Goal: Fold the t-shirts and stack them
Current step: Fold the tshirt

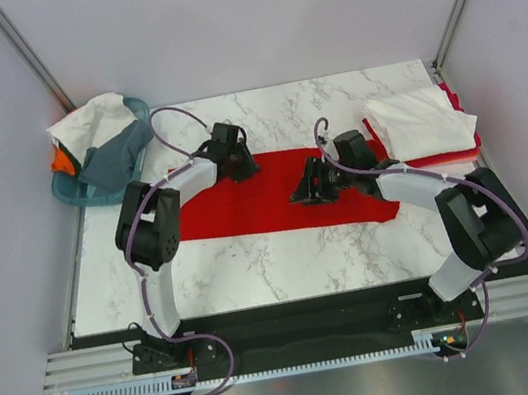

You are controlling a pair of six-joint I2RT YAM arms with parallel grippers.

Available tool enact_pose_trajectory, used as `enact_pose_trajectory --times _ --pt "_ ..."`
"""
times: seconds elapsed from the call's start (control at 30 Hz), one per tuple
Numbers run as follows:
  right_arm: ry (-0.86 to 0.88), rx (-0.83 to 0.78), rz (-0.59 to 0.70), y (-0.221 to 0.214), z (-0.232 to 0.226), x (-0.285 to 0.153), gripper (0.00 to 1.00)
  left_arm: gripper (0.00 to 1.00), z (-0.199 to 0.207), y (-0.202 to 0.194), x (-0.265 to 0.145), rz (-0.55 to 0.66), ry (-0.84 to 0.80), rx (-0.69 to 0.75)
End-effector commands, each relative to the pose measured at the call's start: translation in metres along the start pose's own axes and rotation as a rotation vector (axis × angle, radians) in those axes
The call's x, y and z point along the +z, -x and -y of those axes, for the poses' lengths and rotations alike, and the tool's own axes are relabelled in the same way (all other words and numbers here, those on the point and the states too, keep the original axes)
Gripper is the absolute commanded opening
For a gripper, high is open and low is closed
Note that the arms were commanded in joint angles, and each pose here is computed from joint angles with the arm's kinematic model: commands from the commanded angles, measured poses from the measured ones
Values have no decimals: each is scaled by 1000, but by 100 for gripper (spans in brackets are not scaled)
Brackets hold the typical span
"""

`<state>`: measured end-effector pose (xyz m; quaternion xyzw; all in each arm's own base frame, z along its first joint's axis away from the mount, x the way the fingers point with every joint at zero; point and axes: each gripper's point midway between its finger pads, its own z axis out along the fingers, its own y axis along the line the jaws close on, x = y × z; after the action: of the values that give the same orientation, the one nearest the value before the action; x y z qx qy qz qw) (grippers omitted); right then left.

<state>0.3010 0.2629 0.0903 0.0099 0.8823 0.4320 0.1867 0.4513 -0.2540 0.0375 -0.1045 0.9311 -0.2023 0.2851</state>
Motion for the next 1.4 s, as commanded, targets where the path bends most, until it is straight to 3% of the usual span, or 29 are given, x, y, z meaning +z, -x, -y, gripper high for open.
enact_pose_trajectory --times 0.0,0.17,0.33,0.6,0.83,1.1,1.37 --pt "-3 -85 92 27 -19 -21 59 39 23 25 -27 59 -72 50" --pt "-158 -112 192 54 14 -41 59 39 37 30 -60 86 -127 55" --pt "-298 -79 220 66 63 -49 59 40 42 8 -86 53 -177 51" --pt "-305 -38 175 54 88 -39 58 40 60 -60 -100 -126 -285 54" --pt "-222 3 89 17 84 -38 56 41 66 -92 -101 -214 -317 77" --pt "-96 25 77 -23 55 -62 55 42 56 -118 -101 -291 -309 78" --pt "-129 19 103 -18 60 -64 52 41 66 -132 -93 -337 -322 97"
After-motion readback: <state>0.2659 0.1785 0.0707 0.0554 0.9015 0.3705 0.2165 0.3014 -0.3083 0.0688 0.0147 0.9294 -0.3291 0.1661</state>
